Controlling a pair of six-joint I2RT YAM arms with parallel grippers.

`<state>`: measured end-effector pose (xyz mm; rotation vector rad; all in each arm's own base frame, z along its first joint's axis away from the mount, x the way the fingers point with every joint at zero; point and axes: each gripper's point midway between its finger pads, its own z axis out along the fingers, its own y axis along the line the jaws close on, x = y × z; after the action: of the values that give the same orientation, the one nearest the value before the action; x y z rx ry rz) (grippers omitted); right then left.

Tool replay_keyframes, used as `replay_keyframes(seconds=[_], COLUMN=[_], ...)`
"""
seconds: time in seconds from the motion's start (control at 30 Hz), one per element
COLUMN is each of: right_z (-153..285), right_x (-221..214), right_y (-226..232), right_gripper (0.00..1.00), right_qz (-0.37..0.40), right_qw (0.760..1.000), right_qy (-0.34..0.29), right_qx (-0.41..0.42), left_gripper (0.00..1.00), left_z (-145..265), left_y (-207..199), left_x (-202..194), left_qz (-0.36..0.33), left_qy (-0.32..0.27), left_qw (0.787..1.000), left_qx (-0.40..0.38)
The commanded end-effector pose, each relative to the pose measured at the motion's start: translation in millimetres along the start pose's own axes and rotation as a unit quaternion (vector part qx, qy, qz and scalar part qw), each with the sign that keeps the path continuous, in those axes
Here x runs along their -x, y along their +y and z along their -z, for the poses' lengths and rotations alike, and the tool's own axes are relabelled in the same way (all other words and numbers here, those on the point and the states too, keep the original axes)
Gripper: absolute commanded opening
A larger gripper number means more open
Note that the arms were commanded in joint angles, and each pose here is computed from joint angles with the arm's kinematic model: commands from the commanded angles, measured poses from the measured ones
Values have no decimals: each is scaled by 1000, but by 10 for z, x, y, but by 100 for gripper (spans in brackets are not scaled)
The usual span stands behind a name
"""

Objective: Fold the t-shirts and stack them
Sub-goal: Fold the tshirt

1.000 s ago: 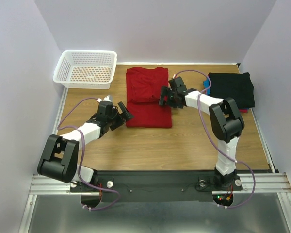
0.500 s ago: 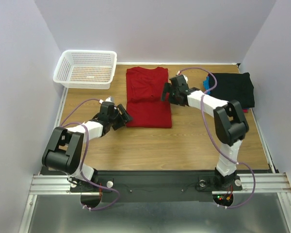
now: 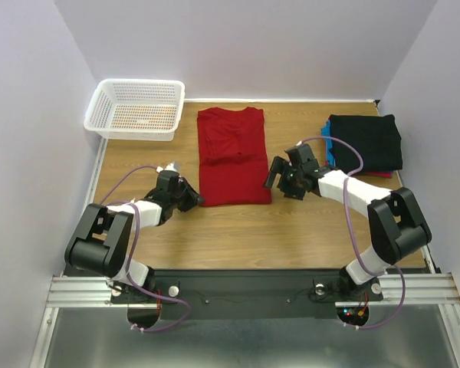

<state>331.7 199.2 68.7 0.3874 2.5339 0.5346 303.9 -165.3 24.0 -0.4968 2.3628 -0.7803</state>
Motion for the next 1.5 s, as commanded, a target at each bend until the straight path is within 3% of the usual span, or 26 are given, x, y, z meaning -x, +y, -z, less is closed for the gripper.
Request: replay_keyframes(seconds=[0.0, 0.1, 0.47, 0.57, 0.6, 0.73, 1.0, 1.17, 1.27, 1.47], right_z=[29, -45, -202, -255, -259, -142, 648, 1087, 1311, 1571], right_x=[-241, -378, -502, -520, -539, -639, -934, -1101, -1025, -633], right_y=[99, 102, 54, 30, 40, 6, -165, -338, -210, 110], right_gripper=[90, 74, 56, 36, 21, 1, 0, 0, 0, 0], right_qz=[-20, -20, -19, -18, -17, -11, 1, -7, -6, 19], right_qw=[998, 996, 996, 996, 995, 994, 991, 992, 988, 984], right_qy=[42, 67, 78, 82, 86, 90, 76, 68, 48, -6], right_qx=[44, 57, 48, 43, 47, 56, 105, 110, 144, 175], left_gripper=[11, 0, 0, 0, 0, 0, 0, 0, 0, 0], left_z=[52, 56, 129, 143, 150, 223, 765, 1128, 1340, 1582], left_y=[166, 189, 171, 165, 153, 81, -229, -341, -577, -941], left_x=[-201, -251, -281, -298, -308, -406, -936, -1289, -1202, -907], left_qz=[2, 2, 4, 5, 7, 10, 23, 45, 50, 29], left_qy=[22, 30, 22, 23, 23, 33, 53, 94, 78, 38], left_qw=[1000, 999, 1000, 1000, 1000, 999, 993, 986, 977, 973], left_qx=[17, 17, 9, 6, 3, -16, -102, -133, -193, -226])
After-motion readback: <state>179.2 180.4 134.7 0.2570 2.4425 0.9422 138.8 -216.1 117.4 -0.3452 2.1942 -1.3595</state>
